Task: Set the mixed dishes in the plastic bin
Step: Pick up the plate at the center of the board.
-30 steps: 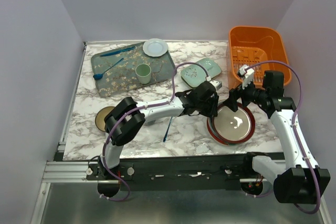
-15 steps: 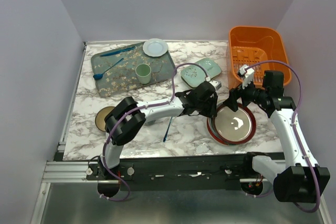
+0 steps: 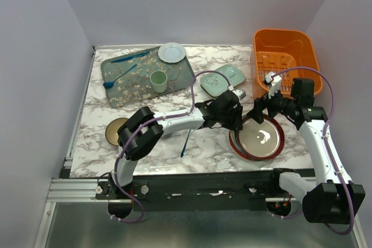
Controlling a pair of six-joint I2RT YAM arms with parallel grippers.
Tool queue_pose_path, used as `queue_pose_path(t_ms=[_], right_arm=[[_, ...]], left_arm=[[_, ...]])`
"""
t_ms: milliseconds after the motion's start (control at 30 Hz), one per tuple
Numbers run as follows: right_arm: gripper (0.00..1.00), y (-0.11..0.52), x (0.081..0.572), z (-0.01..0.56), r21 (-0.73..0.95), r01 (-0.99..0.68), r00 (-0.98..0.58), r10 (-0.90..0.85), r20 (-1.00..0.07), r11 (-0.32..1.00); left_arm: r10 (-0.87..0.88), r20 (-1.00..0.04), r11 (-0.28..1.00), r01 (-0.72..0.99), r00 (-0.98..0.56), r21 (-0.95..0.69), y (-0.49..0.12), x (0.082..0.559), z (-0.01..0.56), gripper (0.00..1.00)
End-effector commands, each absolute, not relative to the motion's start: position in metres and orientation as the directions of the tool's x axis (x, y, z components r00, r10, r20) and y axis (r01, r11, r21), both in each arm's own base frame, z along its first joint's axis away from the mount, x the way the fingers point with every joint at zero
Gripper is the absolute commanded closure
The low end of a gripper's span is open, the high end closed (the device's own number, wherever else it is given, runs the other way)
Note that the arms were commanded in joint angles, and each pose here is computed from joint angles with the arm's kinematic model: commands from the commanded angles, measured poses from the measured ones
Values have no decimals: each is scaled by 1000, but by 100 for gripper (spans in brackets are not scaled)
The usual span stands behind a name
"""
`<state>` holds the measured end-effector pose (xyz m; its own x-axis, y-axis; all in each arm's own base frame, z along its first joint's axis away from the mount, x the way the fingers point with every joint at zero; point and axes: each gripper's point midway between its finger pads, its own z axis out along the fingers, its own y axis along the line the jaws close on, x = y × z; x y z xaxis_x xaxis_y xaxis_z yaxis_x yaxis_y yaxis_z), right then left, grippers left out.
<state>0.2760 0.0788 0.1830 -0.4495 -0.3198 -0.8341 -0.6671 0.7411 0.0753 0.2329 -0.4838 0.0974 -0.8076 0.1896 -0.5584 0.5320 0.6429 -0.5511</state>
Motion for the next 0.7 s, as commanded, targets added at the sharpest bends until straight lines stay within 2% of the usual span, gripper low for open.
queue_pose_path(t_ms=[0, 67, 167, 200, 267, 500, 667], right_arm=[[0, 81, 278, 195, 82, -672, -436, -305, -847, 736], [0, 80, 279, 195, 85, -671, -439, -303, -846, 736], [0, 80, 278, 195, 87, -671, -440, -301, -846, 737], [0, 80, 278, 195, 87, -671, -440, -301, -846, 737], [0, 80, 278, 195, 90, -672, -441, -299, -846, 735], [0, 82, 277, 198, 90, -681, -431, -299, -852, 727], [0, 84, 274, 199, 81, -702, -413, -312, -855, 707]], left_arm=[[197, -532, 585, 534, -823, -610, -500, 222, 97, 69], [192, -526, 579, 529, -828, -620, -502, 222, 98, 73], [177, -525, 584, 518, -832, -625, -503, 224, 96, 84], [160, -535, 575, 519, -830, -633, -504, 227, 101, 92], [137, -523, 583, 495, -841, -644, -500, 229, 100, 100], [-43, -531, 455, 456, -846, -765, -488, 248, 152, 100], [-92, -533, 424, 451, -841, -785, -469, 255, 168, 100]])
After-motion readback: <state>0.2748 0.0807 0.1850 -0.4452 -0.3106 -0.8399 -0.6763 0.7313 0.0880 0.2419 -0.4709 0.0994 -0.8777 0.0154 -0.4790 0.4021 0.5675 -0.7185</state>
